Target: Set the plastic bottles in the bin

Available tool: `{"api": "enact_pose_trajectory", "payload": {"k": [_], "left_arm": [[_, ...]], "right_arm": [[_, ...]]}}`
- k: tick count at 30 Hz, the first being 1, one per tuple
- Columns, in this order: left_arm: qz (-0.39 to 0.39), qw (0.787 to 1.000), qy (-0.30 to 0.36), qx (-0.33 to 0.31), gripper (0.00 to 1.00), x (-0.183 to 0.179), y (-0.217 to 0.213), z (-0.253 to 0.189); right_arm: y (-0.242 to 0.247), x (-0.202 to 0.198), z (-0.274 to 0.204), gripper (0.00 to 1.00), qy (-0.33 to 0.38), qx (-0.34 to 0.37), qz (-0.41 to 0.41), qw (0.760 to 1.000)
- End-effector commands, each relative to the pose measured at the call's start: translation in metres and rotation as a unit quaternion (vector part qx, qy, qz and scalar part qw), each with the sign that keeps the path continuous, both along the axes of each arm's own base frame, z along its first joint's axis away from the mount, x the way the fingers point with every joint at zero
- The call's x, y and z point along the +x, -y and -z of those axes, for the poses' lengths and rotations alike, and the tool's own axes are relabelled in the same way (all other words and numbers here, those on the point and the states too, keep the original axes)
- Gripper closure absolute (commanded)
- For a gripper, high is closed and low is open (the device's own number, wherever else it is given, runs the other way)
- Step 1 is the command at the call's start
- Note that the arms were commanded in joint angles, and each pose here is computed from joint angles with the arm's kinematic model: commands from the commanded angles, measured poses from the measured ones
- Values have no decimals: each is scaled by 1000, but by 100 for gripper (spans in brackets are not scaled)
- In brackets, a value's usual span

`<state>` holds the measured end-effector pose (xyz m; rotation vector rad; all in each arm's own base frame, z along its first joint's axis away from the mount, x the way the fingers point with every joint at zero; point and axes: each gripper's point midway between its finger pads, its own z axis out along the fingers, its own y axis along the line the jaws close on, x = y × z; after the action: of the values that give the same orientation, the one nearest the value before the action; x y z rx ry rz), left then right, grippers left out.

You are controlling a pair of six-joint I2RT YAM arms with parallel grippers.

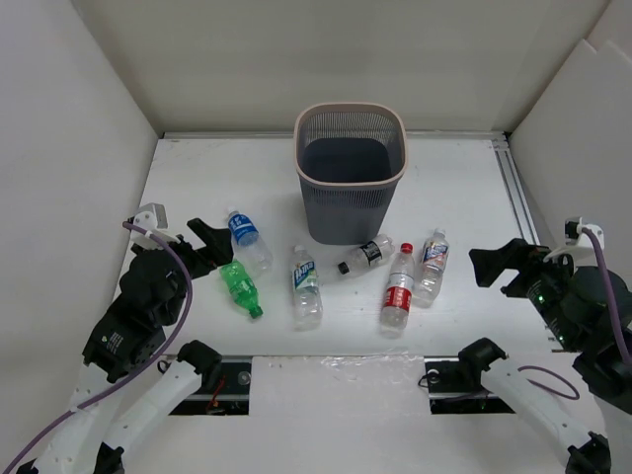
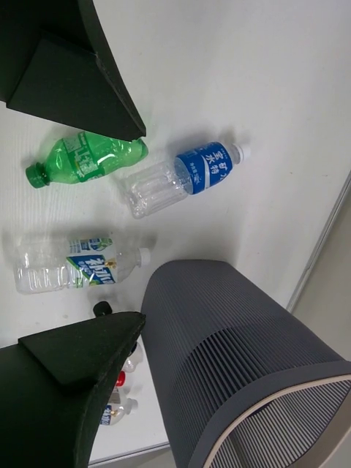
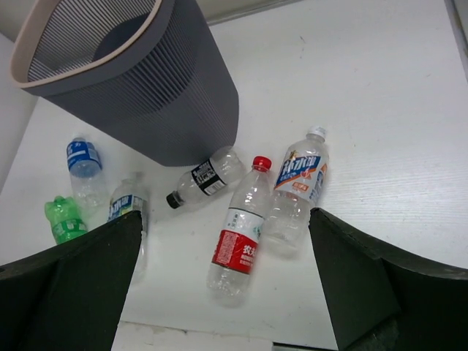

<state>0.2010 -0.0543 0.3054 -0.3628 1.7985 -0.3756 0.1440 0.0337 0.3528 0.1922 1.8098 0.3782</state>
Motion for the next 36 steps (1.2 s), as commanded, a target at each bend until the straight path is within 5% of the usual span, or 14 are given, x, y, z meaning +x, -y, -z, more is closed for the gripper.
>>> {"api": "enact_pose_trajectory", "payload": {"k": [1, 16, 27, 36], "left_arm": [[3, 1000, 17, -15, 0, 3, 4, -8], [13, 1000, 16, -12, 0, 4, 7, -6], [23, 1000, 15, -10, 0, 3, 10, -5], [23, 999, 19, -12, 0, 1, 9, -7]], "right_arm": [[-2, 4, -6, 0, 16, 15, 2, 1000], [-13, 85, 85, 0, -121, 47, 156, 979], [-10, 168, 170, 0, -198, 17, 127, 972], [2, 199, 233, 0, -269, -8, 145, 952]]}}
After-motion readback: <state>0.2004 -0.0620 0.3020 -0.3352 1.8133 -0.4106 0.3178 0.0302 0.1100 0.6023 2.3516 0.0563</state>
